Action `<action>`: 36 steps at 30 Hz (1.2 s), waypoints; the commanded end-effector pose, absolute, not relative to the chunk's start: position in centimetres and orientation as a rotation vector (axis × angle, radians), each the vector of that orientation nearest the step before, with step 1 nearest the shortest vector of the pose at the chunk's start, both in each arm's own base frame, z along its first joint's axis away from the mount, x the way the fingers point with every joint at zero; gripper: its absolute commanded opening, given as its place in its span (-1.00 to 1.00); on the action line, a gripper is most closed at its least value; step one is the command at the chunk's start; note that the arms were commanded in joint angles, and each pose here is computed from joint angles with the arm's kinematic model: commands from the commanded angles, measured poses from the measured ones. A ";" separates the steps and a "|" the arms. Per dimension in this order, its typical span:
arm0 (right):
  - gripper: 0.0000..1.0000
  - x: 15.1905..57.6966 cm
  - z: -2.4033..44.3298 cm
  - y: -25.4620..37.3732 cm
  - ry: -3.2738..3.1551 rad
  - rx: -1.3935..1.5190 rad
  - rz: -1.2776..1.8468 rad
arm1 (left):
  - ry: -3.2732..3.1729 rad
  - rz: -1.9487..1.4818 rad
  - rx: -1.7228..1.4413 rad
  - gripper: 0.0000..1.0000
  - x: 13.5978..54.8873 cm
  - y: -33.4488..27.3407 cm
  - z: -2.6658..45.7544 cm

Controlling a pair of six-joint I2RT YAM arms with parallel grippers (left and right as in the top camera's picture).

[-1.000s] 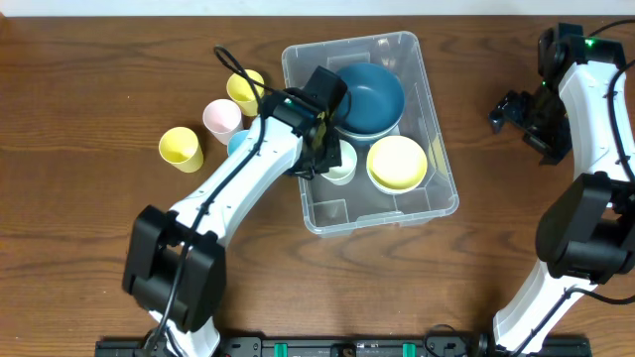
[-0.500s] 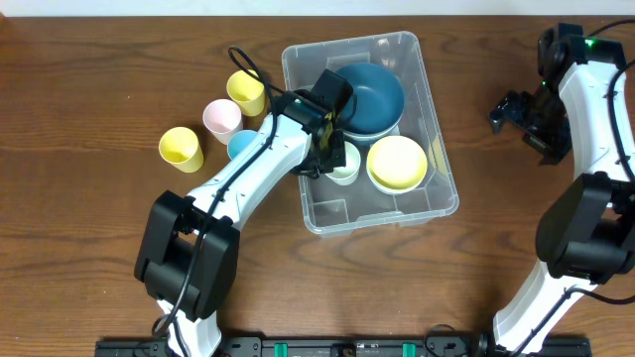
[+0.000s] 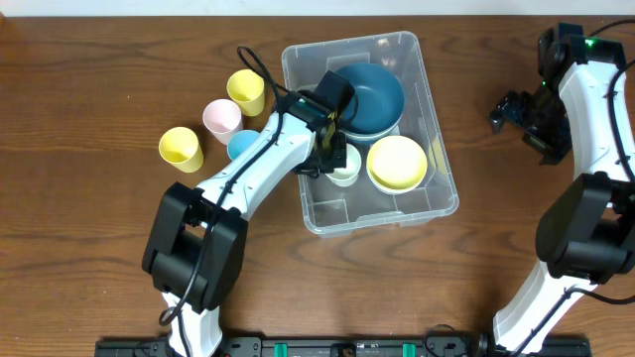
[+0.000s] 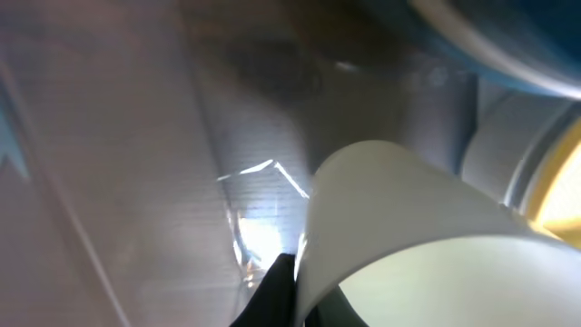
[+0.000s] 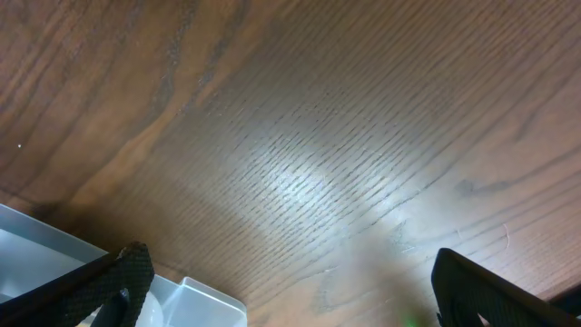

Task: Pack container
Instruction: 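Lower the cream cup into the bin beside the teal bowl and release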

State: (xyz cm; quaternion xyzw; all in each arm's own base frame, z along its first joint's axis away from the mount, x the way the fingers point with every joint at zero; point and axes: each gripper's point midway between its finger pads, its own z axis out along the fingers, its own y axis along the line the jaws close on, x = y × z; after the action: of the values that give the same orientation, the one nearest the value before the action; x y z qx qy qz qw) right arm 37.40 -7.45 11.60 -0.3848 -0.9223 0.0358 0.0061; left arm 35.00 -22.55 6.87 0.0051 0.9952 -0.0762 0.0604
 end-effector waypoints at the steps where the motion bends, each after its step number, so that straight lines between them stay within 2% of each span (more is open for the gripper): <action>1: 0.99 37.4 12.2 -7.4 -2.892 -1.231 0.113 | 3.022 -0.192 0.062 -0.87 35.7 -22.1 5.5; 9: 0.99 37.4 12.2 -7.4 -2.892 -1.231 0.113 | 3.012 -0.160 0.025 -0.85 37.0 -19.9 5.5; 13: 0.99 37.4 12.2 -7.4 -2.892 -1.231 0.113 | 3.009 -0.154 0.024 -0.67 37.5 -18.8 5.5; 15: 0.98 37.4 12.2 -7.4 -2.892 -1.231 0.113 | 3.010 -0.151 0.042 -0.34 37.6 -18.5 5.5; 17: 0.98 37.4 12.2 -7.4 -2.892 -1.231 0.113 | 3.010 -0.147 0.084 0.19 37.6 -18.5 5.4; 19: 0.98 37.4 12.2 -7.4 -2.892 -1.231 0.113 | 3.008 -0.146 0.101 0.35 37.6 -18.5 5.5; 23: 0.98 37.4 12.2 -7.4 -2.892 -1.231 0.113 | 3.005 -0.148 0.101 0.51 37.6 -18.5 5.6; 29: 0.99 37.4 12.2 -7.4 -2.892 -1.231 0.113 | 2.984 -0.179 0.101 0.54 38.3 -19.0 7.0; 32: 0.98 37.4 12.2 -7.4 -2.892 -1.231 0.113 | 2.983 -0.209 0.086 0.34 38.4 -19.4 7.6; 36: 0.98 37.4 12.2 -7.4 -2.892 -1.231 0.113 | 2.983 -0.215 0.076 0.31 38.3 -19.8 7.9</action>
State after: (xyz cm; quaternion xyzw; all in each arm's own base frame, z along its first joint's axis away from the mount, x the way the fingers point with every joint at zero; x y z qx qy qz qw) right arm 37.40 -7.45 11.60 -0.3848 -0.9223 0.0358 0.0061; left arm 38.03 -19.37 7.29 0.0242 0.9950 -0.0658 0.0708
